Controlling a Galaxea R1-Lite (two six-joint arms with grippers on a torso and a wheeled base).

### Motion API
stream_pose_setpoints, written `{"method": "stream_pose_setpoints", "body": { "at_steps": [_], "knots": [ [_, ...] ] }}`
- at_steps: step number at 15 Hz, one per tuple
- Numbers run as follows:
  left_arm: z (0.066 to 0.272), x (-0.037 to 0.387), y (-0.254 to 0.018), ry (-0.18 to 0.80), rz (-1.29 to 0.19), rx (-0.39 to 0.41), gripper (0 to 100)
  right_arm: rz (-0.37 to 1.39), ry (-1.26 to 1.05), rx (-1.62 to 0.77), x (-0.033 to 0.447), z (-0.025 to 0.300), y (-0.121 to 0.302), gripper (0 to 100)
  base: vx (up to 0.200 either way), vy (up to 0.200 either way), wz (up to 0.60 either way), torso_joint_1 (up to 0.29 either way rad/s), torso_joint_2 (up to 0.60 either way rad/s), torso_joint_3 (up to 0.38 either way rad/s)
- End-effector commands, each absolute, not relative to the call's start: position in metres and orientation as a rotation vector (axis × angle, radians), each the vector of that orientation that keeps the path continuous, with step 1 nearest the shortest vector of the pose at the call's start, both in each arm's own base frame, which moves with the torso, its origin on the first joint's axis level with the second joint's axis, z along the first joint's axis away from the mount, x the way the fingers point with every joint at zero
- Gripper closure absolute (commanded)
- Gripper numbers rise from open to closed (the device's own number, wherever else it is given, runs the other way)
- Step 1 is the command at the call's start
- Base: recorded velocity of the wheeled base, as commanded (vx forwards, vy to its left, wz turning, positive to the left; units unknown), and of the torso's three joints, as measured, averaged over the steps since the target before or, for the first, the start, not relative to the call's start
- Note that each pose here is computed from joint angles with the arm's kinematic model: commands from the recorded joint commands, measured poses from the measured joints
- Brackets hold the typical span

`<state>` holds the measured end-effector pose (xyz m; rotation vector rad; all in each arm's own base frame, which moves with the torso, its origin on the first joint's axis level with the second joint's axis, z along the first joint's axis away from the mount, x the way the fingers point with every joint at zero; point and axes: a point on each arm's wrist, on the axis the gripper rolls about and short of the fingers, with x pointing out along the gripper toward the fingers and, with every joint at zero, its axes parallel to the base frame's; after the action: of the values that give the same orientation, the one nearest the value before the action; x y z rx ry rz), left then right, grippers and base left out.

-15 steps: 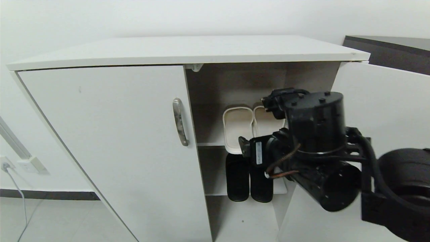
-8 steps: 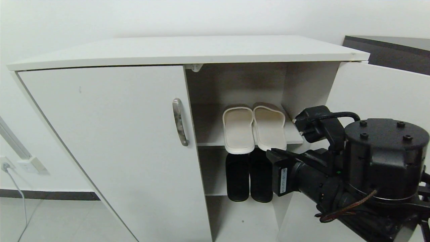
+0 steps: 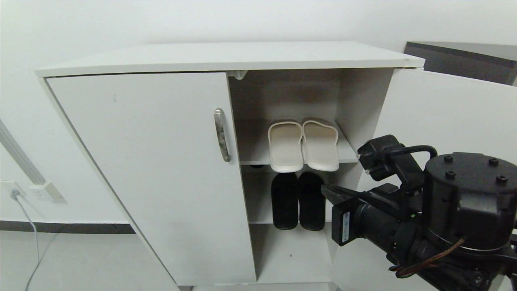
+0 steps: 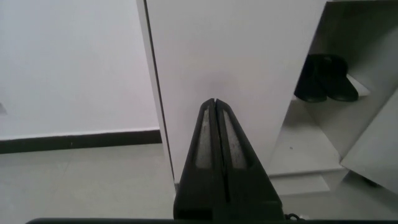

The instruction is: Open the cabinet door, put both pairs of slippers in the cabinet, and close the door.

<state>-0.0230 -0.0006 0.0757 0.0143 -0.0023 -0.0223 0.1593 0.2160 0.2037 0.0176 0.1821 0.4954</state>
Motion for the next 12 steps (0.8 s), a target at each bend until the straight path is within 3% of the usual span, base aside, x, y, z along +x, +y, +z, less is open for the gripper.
{"method": "stream_pose_setpoints", "body": {
  "at_steps": [1,9,12],
  "knots": [
    [0.0759,-0.0229,-0.0007,-0.002,-0.023,0.015,100,0.495,0.189,0.011,0.1599,0.2014,0.2167,100,-0.200,0.000,0.00,-0.002,0.01,0.007],
    [0.0759,-0.0229,-0.0006,-0.002,-0.021,0.014,100,0.496,0.193,0.006,0.1600,0.1997,0.2170,100,-0.200,0.000,0.00,0.003,0.00,0.001],
    [0.0759,-0.0229,-0.0006,-0.002,-0.021,0.014,100,0.497,0.196,0.000,0.1600,0.1985,0.2170,100,0.000,0.000,0.00,0.000,0.00,0.000]
  ]
}}
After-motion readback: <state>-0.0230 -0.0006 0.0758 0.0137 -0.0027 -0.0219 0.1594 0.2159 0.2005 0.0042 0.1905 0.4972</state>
